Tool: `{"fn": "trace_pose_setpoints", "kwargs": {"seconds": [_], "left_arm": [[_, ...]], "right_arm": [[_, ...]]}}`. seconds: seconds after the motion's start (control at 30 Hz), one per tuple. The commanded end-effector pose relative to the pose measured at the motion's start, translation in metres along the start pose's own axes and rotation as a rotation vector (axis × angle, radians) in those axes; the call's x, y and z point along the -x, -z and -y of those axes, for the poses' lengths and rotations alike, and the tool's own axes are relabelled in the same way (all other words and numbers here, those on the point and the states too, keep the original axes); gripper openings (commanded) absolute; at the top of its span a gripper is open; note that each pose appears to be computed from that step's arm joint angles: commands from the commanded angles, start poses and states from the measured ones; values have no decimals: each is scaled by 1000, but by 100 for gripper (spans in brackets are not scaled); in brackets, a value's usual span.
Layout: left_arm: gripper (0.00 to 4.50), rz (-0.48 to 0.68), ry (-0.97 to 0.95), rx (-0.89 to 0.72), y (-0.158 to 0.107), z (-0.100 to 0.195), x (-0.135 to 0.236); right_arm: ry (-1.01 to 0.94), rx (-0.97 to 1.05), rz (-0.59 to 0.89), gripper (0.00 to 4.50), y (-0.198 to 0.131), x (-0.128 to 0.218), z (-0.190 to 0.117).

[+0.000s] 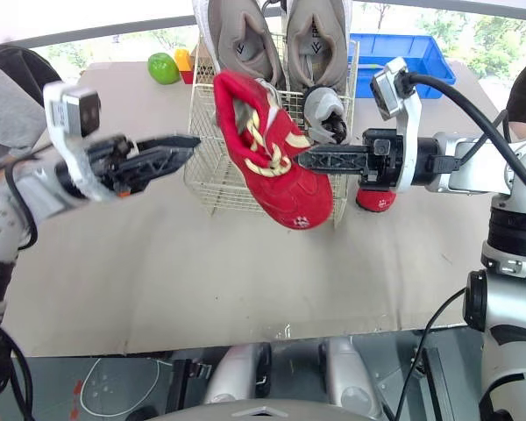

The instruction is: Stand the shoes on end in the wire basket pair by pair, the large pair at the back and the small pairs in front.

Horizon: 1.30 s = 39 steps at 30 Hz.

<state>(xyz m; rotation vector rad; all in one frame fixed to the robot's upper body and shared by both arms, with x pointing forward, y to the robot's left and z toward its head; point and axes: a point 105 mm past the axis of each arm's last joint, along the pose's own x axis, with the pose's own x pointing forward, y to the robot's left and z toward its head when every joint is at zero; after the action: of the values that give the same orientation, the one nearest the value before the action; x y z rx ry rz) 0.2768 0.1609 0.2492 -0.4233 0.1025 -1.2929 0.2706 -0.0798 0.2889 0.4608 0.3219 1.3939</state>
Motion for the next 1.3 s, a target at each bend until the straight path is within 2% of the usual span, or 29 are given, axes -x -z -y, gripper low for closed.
{"fn": "trace_pose_setpoints", "kwargs": {"seconds": [0.03,0.13,0.23,0.4,0.5,0.7,0.83,1.0,1.07,1.1,1.2,1.3], "left_arm": [[366,77,68,40,-2,30,-26],[366,135,77,71,2,35,-42],[366,202,94,113,-6,38,-49],[366,192,92,105,-5,38,-53],[366,175,165,128,-6,49,-51],[366,142,202,149,-6,51,-47],[366,178,174,169,-13,44,-53],[366,164,133,134,-11,39,-58],[317,156,110,112,-10,36,-61],[308,151,111,105,-9,36,-60],[171,152,98,90,-9,34,-58],[54,157,85,73,-11,31,-53]], "right_arm": [[-43,38,97,0,-10,-7,-23],[-33,22,116,0,-7,-11,-25],[-15,13,122,0,-5,-14,-24],[-9,13,132,0,-4,-18,-25],[8,2,142,0,-4,-19,-22],[43,-19,159,0,-4,-13,-14],[51,-25,155,0,-2,-11,-12],[60,-20,158,0,-3,-11,-12],[60,-17,163,0,-3,-12,-13],[60,-14,165,0,-3,-13,-14],[59,-12,179,0,-4,-13,-15],[50,-6,195,0,-4,-13,-18]]}}
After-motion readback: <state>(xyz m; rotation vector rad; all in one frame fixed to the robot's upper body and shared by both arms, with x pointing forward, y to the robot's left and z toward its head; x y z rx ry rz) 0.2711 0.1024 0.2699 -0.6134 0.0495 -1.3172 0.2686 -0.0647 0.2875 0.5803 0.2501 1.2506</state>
